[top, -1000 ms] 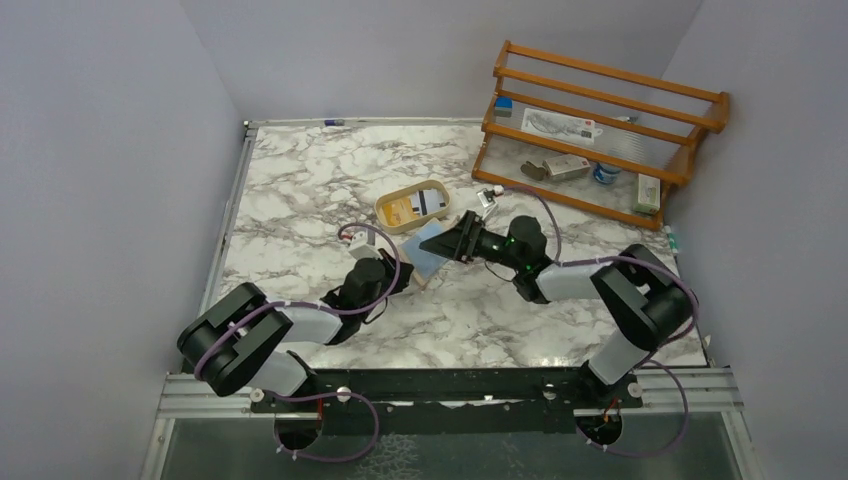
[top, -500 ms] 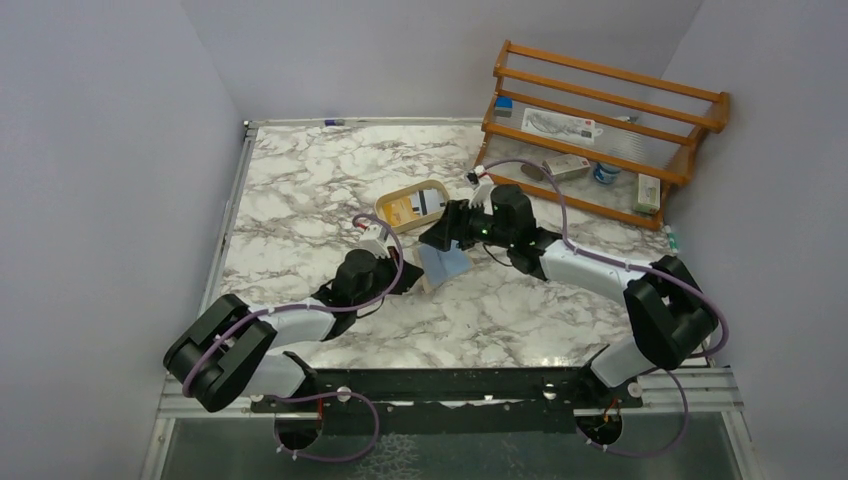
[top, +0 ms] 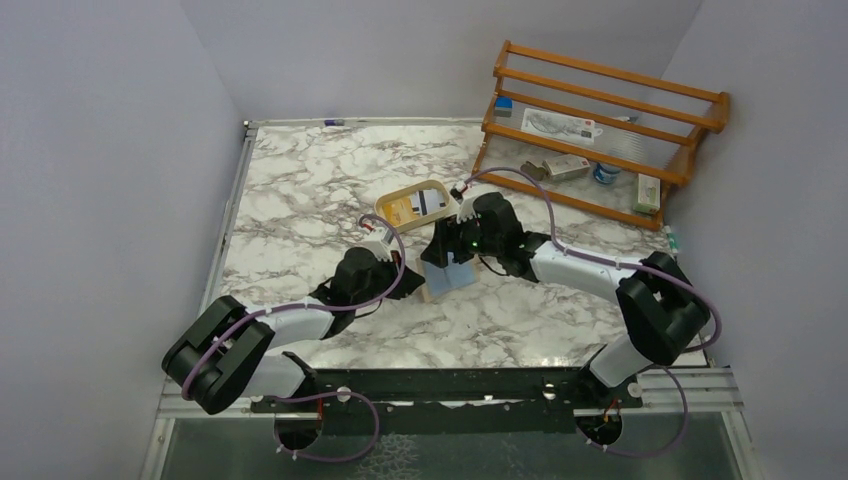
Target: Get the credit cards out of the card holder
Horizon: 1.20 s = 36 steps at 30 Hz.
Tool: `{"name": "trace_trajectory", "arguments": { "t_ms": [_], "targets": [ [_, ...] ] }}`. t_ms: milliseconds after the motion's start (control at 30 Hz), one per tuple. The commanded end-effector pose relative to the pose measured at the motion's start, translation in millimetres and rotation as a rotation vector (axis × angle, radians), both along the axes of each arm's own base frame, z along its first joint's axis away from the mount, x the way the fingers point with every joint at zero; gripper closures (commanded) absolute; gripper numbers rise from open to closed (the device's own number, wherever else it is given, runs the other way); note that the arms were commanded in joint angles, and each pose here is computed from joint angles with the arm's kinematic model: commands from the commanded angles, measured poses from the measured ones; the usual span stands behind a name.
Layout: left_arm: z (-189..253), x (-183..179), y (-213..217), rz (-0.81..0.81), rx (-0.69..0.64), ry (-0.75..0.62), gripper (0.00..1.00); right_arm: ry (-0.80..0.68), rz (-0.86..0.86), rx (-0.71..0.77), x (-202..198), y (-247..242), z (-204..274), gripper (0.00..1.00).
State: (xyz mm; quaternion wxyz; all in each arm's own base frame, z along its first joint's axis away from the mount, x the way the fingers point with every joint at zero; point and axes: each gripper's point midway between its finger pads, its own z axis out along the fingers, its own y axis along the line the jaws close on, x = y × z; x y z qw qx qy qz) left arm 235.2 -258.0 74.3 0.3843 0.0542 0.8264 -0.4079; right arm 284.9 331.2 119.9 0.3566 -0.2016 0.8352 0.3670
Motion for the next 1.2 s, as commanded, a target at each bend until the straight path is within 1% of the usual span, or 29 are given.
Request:
{"name": "trace_trajectory", "arguments": {
  "t_ms": [0, 400, 667, 800, 1033, 1167],
  "targets": [
    [19.5, 2.1, -8.3, -0.051, -0.029, -0.052, 1.0, -0.009, -0.007, -0.078, 3.8, -2.5, -15.1, 0.28],
    [16.7, 0.6, -8.9, -0.069, -0.022, -0.048, 1.0, 0.03, 0.008, -0.14, 3.1, 0.5, -47.8, 0.28],
    [16.2, 2.2, -5.3, -0.061, -0.018, -0.051, 1.0, 0.045, -0.009, -0.207, 3.2, -9.4, -67.4, 0.27],
    [15.1, 1.8, -2.7, -0.06, -0.016, -0.049, 1.0, 0.062, -0.022, -0.235, 0.7, -15.7, -78.6, 0.25],
    [14.3, 0.7, 3.2, -0.05, -0.015, -0.048, 1.0, 0.08, -0.039, -0.266, -2.3, -25.7, -91.2, 0.16],
    [16.1, -0.1, 5.3, -0.049, -0.018, -0.051, 1.0, 0.098, -0.051, -0.303, -1.9, -32.3, -102.3, 0.15]
  ]
}}
